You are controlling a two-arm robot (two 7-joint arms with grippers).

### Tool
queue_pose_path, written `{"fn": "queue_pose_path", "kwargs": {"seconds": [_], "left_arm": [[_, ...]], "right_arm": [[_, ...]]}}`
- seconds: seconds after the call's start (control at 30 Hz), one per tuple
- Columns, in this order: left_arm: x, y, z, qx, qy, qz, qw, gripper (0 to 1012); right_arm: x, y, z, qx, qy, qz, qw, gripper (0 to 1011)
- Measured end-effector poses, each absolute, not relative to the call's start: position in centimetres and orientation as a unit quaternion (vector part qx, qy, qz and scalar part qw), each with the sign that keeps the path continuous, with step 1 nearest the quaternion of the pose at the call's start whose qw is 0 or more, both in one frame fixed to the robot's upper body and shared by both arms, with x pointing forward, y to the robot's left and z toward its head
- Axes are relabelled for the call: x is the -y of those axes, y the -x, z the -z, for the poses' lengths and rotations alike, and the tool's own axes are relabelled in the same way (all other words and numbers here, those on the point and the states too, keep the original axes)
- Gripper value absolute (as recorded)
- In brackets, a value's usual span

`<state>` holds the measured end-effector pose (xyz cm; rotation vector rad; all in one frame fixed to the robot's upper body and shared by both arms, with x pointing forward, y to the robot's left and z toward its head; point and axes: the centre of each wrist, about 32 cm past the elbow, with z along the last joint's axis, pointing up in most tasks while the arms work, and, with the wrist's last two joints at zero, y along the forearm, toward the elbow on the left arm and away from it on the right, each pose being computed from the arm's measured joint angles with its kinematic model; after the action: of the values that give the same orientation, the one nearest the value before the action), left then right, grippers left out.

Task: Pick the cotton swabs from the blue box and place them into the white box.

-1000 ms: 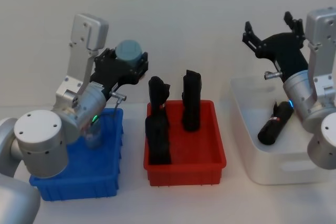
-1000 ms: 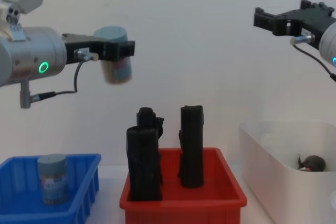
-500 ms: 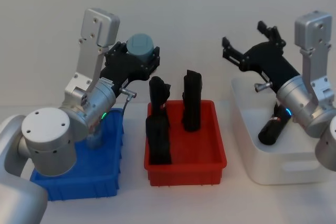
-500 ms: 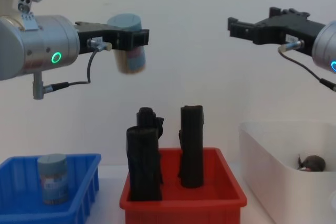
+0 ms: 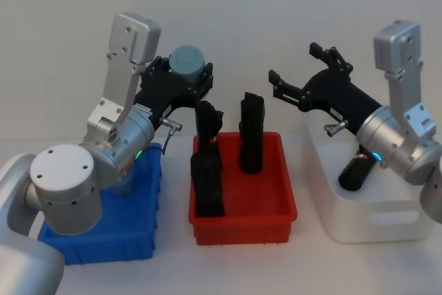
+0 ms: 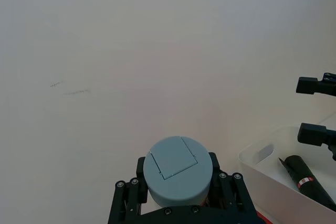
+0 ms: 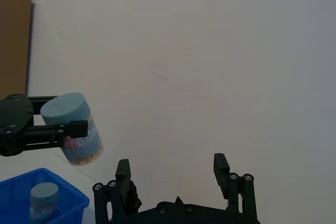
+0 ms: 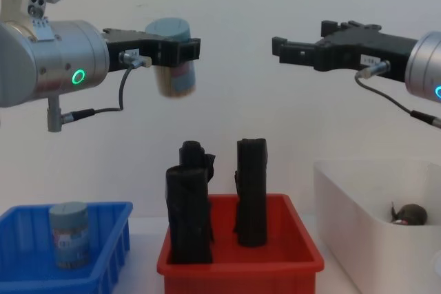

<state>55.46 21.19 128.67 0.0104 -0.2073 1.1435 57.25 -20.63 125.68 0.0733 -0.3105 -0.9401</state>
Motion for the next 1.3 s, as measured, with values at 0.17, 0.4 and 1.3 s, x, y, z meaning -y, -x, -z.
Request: {"fn": "queue_pose_path", "kwargs": {"seconds": [0.17, 0.4, 1.3], "left_arm": [[-21.2, -55.4, -128.6, 0.099, -0.003, -0.54, 0.836, 660], [-21.2, -55.4, -128.6, 0.101, 0.0, -0.539, 0.836, 660], [-20.4, -55.4, -129.0, 0.123, 0.013, -0.512, 0.85, 660]], "right_arm": [[20.5, -57.3, -125.5, 0.159, -0.025, 0.448, 0.88, 1002], [20.2, -57.6, -125.2, 0.183, -0.01, 0.437, 0.88, 1002], [17.8, -58.6, -123.4, 0.25, 0.017, 0.372, 0.894, 1002]]}}
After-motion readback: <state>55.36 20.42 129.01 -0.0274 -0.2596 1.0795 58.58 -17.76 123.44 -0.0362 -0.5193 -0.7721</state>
